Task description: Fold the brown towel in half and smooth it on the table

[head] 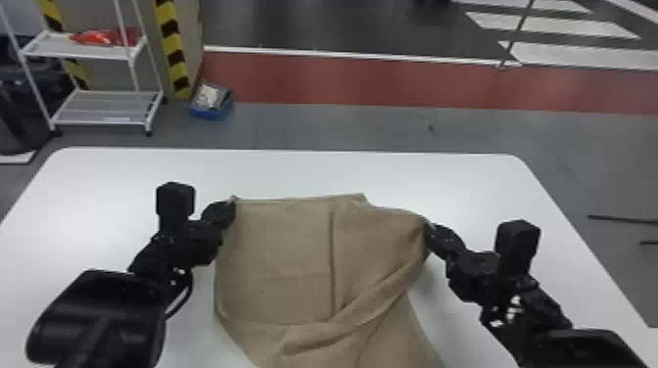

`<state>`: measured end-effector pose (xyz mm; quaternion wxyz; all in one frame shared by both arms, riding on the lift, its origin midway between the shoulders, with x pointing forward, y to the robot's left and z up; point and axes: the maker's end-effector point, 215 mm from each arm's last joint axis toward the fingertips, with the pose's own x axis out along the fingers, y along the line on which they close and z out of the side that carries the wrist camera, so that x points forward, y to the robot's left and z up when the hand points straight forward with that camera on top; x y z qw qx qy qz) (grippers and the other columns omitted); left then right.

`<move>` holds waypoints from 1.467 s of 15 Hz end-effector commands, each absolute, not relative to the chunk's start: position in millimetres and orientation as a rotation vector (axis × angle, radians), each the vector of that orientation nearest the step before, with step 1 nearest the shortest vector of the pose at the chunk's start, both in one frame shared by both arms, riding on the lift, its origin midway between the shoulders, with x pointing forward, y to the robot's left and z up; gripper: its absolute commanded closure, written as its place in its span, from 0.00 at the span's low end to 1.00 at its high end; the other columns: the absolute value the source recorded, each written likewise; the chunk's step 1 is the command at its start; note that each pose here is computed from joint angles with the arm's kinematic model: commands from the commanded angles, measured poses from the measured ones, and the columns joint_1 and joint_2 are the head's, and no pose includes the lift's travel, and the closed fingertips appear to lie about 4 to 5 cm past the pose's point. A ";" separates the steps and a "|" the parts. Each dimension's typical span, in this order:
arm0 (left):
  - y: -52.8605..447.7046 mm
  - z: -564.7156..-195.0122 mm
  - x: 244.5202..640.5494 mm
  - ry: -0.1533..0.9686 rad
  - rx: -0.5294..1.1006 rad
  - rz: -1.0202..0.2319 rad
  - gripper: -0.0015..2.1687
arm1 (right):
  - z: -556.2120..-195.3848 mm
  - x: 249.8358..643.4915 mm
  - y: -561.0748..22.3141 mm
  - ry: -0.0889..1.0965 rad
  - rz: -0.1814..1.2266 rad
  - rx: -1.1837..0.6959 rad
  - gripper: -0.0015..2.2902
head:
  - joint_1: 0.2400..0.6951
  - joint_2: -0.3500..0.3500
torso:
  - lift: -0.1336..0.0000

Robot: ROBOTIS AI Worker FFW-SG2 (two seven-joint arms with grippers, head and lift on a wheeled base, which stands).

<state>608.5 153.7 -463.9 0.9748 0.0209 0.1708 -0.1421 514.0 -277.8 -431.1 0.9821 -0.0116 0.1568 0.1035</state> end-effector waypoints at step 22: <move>301.7 -212.5 474.7 0.043 0.133 0.159 0.66 | -298.1 550.5 -389.4 0.414 0.160 0.043 0.60 | 1.00 0.29 | 0.10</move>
